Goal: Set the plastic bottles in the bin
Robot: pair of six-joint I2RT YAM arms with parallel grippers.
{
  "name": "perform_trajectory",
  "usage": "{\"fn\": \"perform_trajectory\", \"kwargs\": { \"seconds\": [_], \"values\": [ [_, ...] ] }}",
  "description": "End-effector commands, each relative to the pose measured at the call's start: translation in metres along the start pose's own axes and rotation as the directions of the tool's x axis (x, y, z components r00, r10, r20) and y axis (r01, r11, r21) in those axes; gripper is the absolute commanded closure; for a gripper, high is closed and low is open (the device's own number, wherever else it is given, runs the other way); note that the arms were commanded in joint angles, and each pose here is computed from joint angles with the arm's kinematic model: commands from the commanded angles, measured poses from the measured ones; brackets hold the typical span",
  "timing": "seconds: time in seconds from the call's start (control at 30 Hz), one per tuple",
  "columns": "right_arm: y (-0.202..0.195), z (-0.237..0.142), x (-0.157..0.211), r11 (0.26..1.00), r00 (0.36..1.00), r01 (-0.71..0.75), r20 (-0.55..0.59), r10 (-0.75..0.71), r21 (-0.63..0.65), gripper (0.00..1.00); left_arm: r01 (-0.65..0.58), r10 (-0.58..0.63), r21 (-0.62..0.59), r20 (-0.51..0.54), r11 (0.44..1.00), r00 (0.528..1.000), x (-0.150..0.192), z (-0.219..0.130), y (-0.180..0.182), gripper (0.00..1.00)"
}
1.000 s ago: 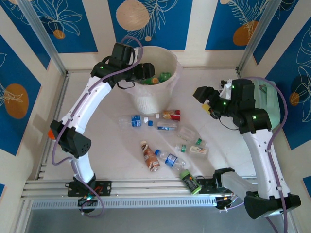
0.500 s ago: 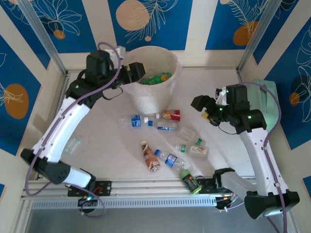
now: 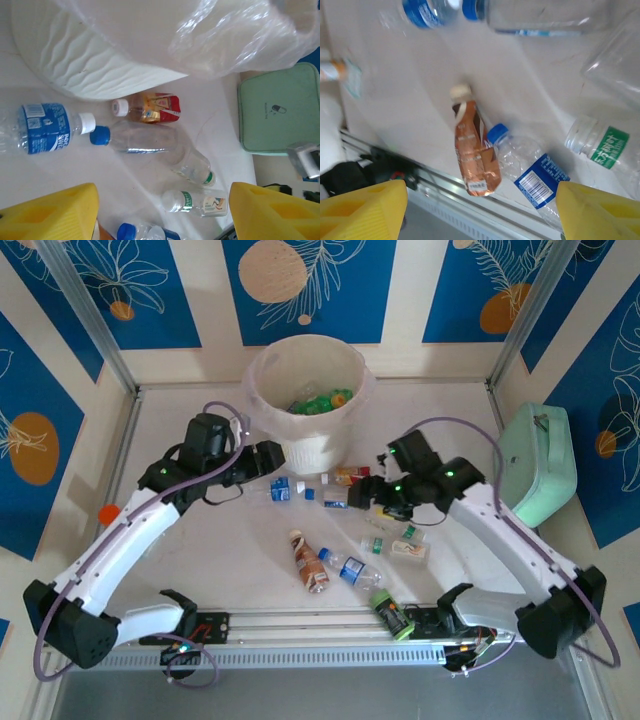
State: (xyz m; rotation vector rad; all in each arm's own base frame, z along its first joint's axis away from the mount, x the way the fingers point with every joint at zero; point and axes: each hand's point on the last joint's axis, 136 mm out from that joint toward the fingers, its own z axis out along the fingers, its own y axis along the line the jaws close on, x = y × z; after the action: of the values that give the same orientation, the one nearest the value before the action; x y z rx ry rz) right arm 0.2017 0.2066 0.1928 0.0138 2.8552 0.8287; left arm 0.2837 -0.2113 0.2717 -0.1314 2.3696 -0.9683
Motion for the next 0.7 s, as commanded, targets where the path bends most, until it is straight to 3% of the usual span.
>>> {"fn": "perform_trajectory", "kwargs": {
  "seconds": [0.0, 0.3, 0.47, 0.67],
  "values": [
    [0.004, 0.014, 0.009, 0.988, 0.991, 0.127, -0.050, -0.123, 0.090, 0.23, 0.018, -0.018, -0.006, 0.058, 1.000, 0.998, -0.005, -0.016, -0.001, 0.31],
    [-0.003, 0.069, 0.068, 0.867, 0.878, 0.435, -0.327, -0.350, 0.242, 0.23, 0.094, -0.083, -0.097, 0.109, 0.991, 0.991, -0.006, -0.022, 0.026, 0.29],
    [-0.013, 0.092, 0.084, 0.793, 0.817, 0.529, -0.433, -0.381, 0.302, 0.23, 0.116, -0.104, -0.101, 0.114, 0.988, 0.988, -0.004, -0.023, 0.032, 0.29],
    [-0.024, 0.108, 0.088, 0.755, 0.789, 0.563, -0.488, -0.372, 0.336, 0.20, 0.123, -0.111, -0.106, 0.118, 0.987, 0.987, -0.004, -0.026, 0.036, 0.29]
  ]
}}
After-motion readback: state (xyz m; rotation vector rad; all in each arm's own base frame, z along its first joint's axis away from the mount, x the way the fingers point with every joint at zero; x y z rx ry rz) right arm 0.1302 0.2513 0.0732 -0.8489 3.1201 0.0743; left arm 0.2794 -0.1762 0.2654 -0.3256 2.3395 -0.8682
